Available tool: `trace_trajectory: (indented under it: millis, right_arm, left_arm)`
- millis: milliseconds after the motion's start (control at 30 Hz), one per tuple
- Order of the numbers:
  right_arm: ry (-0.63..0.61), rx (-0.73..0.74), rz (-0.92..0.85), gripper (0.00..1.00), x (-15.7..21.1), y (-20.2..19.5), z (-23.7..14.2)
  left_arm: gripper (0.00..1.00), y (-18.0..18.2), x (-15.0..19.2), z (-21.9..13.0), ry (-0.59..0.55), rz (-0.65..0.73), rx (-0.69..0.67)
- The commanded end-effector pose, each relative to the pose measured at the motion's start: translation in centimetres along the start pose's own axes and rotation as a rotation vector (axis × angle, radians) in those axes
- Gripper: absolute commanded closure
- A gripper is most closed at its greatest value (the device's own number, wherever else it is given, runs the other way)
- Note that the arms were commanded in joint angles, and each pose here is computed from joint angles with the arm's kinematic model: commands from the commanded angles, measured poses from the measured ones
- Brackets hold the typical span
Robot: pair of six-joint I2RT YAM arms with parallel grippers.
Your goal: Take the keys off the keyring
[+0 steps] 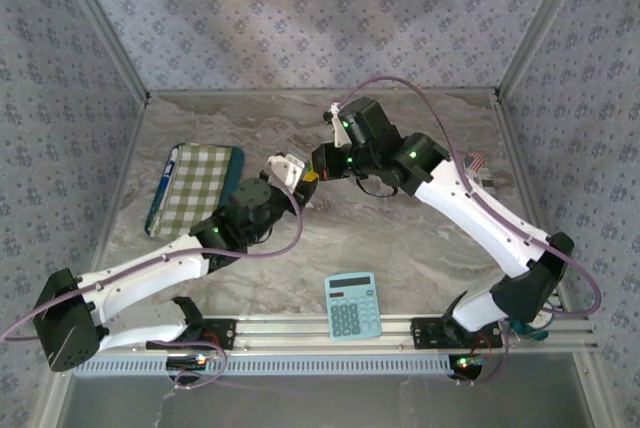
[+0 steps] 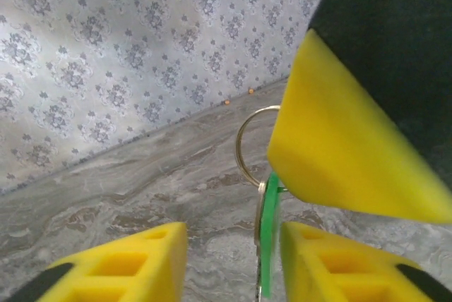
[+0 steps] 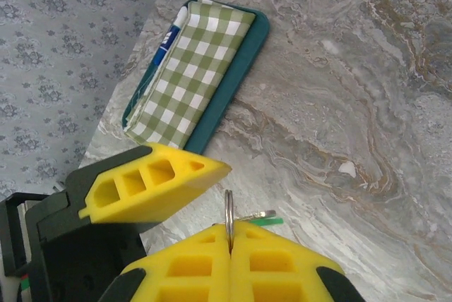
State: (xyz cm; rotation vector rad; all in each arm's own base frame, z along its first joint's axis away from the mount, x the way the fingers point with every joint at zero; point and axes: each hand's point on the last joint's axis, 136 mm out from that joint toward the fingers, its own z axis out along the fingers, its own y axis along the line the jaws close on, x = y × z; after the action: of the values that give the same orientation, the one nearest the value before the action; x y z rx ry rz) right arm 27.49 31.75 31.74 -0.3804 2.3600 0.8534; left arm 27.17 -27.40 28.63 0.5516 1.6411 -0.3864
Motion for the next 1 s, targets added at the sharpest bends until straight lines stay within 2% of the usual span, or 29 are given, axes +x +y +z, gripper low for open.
trace_trajectory:
  millis: [0, 133, 333, 400, 433, 467, 533, 633, 733, 967]
  right_arm:
    - [-0.028, -0.018, 0.012, 1.00, -0.2, 0.6, -1.0]
    - [-0.033, -0.017, 0.015, 1.00, -0.3, 0.6, -1.0]
    - [-0.034, -0.024, 0.020, 1.00, -0.3, 0.7, -0.8]
    - [-0.027, -0.027, 0.026, 1.00, -0.2, 0.8, -0.7]
    - [-0.024, -0.028, 0.029, 1.00, -0.1, 0.8, -0.7]
    - [-0.024, -0.032, 0.032, 1.00, -0.1, 0.8, -0.7]
    - [-0.025, -0.040, 0.030, 1.00, -0.1, 1.0, -0.7]
    - [-0.026, -0.046, 0.029, 1.00, -0.2, 1.1, -0.7]
    - [-0.030, -0.056, 0.025, 1.00, -0.2, 1.3, -0.9]
    - [-0.042, -0.077, 0.027, 1.00, -0.1, 1.7, -1.1]
  left_arm:
    - [0.70, 0.3, -1.7, -1.1, -0.035, -0.012, -0.003]
    - [0.75, 0.4, -1.5, -1.6, -0.028, -0.015, 0.004]
    - [0.93, -0.2, -1.4, -2.2, -0.017, -0.007, 0.050]
    - [0.95, -0.5, -1.4, -2.4, -0.014, -0.009, 0.070]
    - [0.94, -0.6, -1.4, -2.4, -0.012, -0.010, 0.078]
    - [0.87, -0.7, -1.3, -2.5, -0.009, -0.013, 0.081]
    - [0.69, -0.9, -1.2, -2.5, -0.004, -0.019, 0.094]
    - [0.56, -1.8, -1.1, -2.6, -0.004, -0.013, 0.148]
    - [0.52, -1.9, -1.3, -2.3, -0.006, -0.012, 0.145]
    - [0.48, -0.4, -2.3, -1.0, -0.039, -0.018, 0.031]
